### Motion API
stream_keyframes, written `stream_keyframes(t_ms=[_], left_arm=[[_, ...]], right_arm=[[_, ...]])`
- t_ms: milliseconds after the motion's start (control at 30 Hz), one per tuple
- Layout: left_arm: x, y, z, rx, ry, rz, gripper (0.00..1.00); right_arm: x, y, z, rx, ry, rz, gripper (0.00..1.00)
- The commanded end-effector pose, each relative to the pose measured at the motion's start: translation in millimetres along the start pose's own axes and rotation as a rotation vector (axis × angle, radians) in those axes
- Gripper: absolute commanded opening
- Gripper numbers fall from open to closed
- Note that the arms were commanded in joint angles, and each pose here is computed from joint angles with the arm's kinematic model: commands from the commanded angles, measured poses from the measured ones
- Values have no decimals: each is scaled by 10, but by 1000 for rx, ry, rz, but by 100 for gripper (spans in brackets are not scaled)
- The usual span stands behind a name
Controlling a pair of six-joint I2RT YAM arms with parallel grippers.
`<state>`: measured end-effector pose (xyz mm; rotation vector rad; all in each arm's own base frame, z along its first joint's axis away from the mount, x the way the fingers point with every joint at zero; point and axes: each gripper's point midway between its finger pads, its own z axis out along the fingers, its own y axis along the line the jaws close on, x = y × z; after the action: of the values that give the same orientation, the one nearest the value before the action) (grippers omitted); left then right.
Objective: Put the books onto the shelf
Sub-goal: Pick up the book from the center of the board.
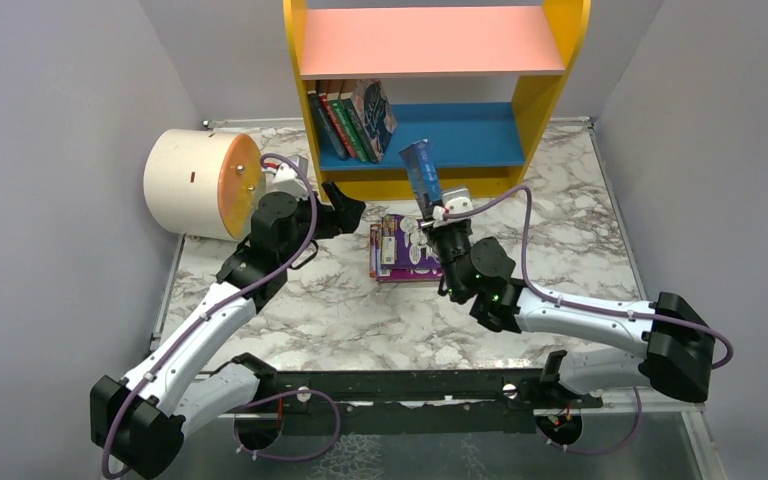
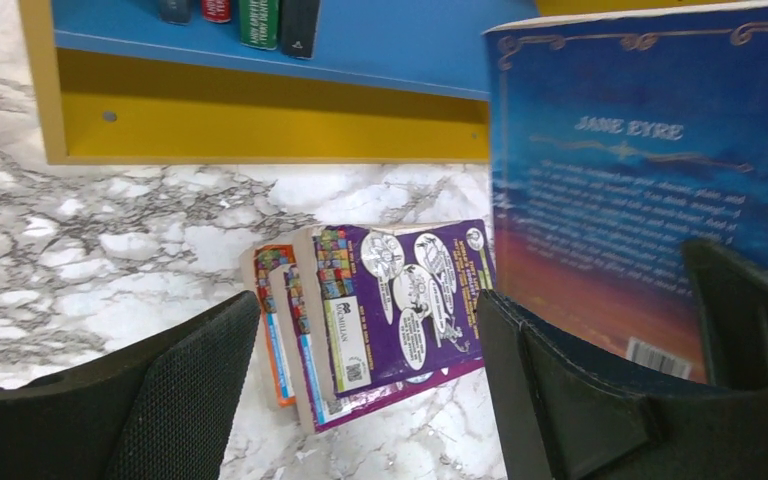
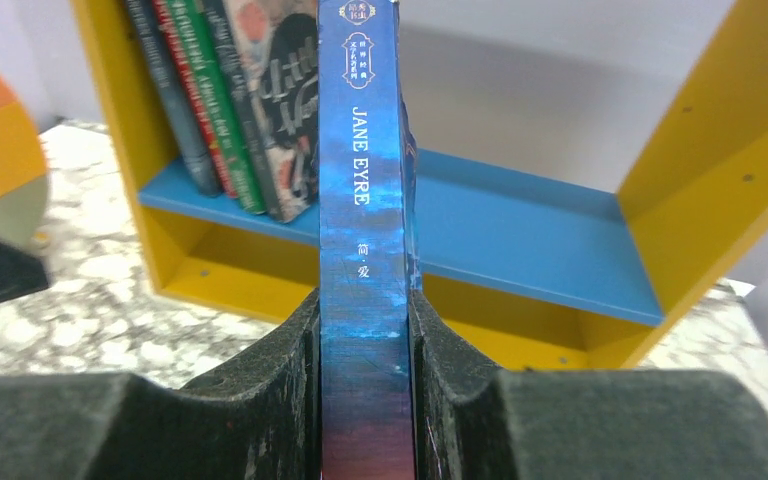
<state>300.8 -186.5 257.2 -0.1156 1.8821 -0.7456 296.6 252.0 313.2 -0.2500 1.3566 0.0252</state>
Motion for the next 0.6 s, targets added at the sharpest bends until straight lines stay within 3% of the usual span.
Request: stream_keyframes(t_ms=[0, 233, 567], left_arm=[[-30, -257, 52, 152, -25, -21, 75], [-106, -404, 4, 229, -59, -37, 76], [-79, -300, -44, 192, -74, -33, 76]], right_arm=[[-405, 167, -76, -163, -137, 179, 1], [-318, 180, -230, -232, -179, 168, 1], [-426, -96, -250, -77, -376, 156, 1]])
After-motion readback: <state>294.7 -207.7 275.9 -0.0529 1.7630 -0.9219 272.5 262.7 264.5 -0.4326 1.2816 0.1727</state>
